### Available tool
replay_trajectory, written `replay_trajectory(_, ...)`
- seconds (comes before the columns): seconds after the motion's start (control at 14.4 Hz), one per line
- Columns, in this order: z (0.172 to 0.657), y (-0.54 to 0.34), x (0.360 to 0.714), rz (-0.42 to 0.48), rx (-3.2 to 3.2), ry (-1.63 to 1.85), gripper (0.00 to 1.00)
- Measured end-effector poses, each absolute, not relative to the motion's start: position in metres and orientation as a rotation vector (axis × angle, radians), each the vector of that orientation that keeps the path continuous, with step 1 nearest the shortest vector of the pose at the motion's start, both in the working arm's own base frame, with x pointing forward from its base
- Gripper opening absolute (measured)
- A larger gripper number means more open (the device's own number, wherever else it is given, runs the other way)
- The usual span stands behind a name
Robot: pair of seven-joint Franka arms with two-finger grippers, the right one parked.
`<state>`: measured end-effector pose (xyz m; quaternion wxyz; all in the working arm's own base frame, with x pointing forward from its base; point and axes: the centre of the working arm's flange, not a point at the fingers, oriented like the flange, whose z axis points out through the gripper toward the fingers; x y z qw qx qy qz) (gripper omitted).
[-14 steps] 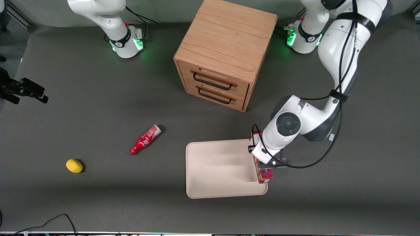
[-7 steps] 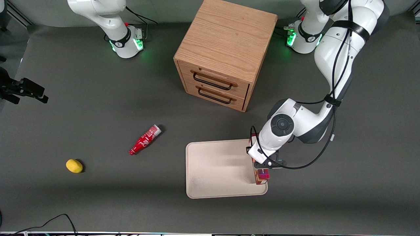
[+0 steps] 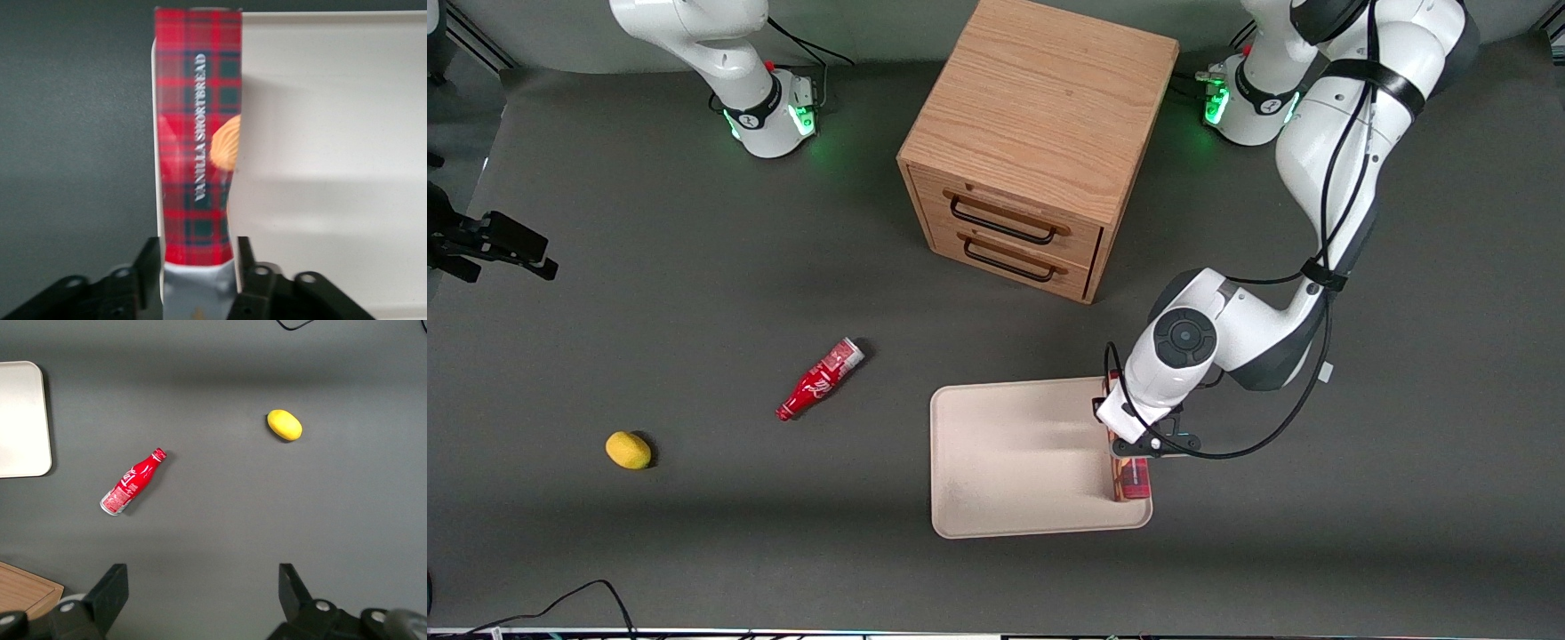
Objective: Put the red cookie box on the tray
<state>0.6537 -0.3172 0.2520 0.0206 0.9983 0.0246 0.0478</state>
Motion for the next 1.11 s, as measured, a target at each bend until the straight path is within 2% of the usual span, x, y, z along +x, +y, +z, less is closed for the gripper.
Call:
replay_trajectory(0.21,0.253,-0.317,0.655,0.153,3.095,0.08,0.96)
replay_trajectory(0.28,0.254,-0.315,0.656,0.157,3.094,0.086,1.0)
replay_trajectory(0.55,0.289,-0.303,0.662,0.166,3.127,0.125,1.0)
replay_trajectory(0.83,0.38,-0.284,0.655,0.156,3.168,0.221,1.0)
replay_trajectory(1.11,0.476,-0.242,0.633,0.09,3.185,0.308,1.0)
